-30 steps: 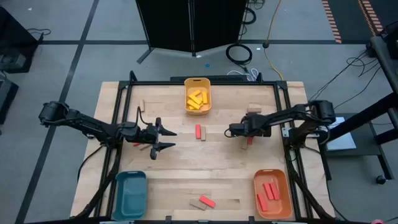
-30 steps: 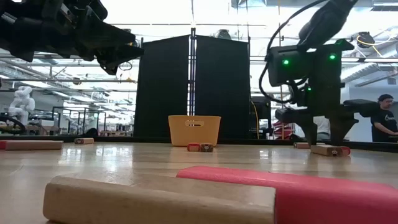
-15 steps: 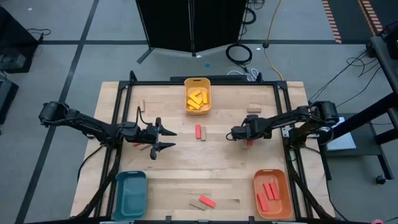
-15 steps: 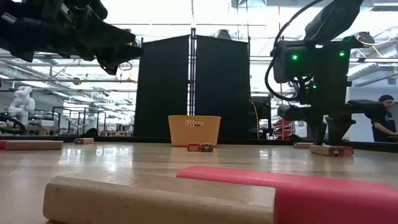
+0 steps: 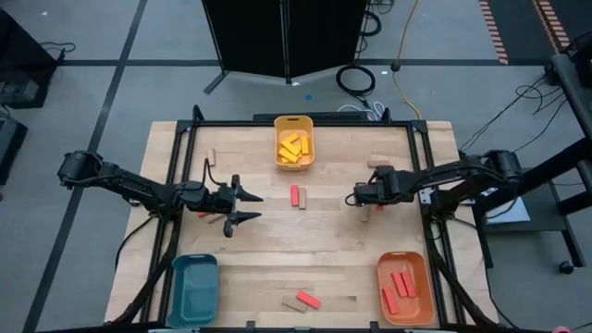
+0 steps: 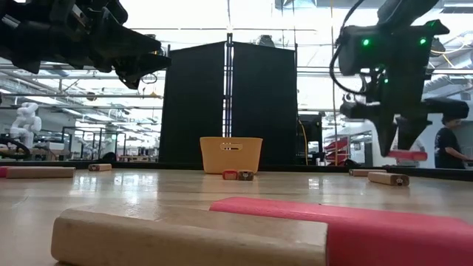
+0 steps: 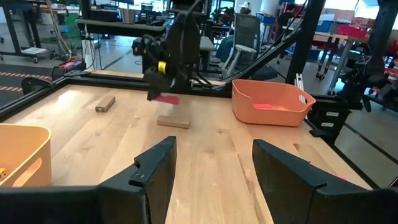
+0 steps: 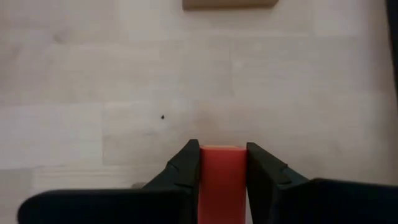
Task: Sort blocks
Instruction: Put the orange block into the orange bin
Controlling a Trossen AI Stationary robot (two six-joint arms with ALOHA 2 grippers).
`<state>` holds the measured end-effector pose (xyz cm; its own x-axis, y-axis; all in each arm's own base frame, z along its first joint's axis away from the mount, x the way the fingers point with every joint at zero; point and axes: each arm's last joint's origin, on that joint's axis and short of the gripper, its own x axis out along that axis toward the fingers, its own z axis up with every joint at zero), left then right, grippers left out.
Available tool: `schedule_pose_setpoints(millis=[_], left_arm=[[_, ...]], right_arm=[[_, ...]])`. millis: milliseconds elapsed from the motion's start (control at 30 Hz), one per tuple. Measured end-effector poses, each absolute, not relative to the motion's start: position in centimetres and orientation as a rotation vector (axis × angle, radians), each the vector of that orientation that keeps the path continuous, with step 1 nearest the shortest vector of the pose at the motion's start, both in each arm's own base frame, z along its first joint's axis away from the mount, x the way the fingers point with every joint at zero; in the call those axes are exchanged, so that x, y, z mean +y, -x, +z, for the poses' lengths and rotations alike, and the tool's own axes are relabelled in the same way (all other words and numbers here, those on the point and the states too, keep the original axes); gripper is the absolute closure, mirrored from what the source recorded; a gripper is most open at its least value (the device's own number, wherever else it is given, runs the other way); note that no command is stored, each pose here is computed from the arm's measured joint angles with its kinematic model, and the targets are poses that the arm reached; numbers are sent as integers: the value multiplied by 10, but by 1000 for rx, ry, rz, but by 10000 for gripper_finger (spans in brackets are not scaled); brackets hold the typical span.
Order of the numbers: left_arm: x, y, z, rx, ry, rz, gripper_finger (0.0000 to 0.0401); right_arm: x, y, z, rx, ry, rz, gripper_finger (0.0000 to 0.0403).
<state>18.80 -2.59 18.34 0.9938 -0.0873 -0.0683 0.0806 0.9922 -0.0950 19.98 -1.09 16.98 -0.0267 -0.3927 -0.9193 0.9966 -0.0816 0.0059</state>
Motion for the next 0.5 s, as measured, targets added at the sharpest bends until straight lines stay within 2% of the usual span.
schedule_pose_setpoints(millis=[267, 500], left_arm=[[-26, -188, 183, 75, 91, -79, 194], [-26, -188, 183, 75, 90, -73, 194]], right_arm=[[-9, -198, 201, 706, -1049, -1218, 342], [10, -230, 223, 533, -1146, -782, 342]])
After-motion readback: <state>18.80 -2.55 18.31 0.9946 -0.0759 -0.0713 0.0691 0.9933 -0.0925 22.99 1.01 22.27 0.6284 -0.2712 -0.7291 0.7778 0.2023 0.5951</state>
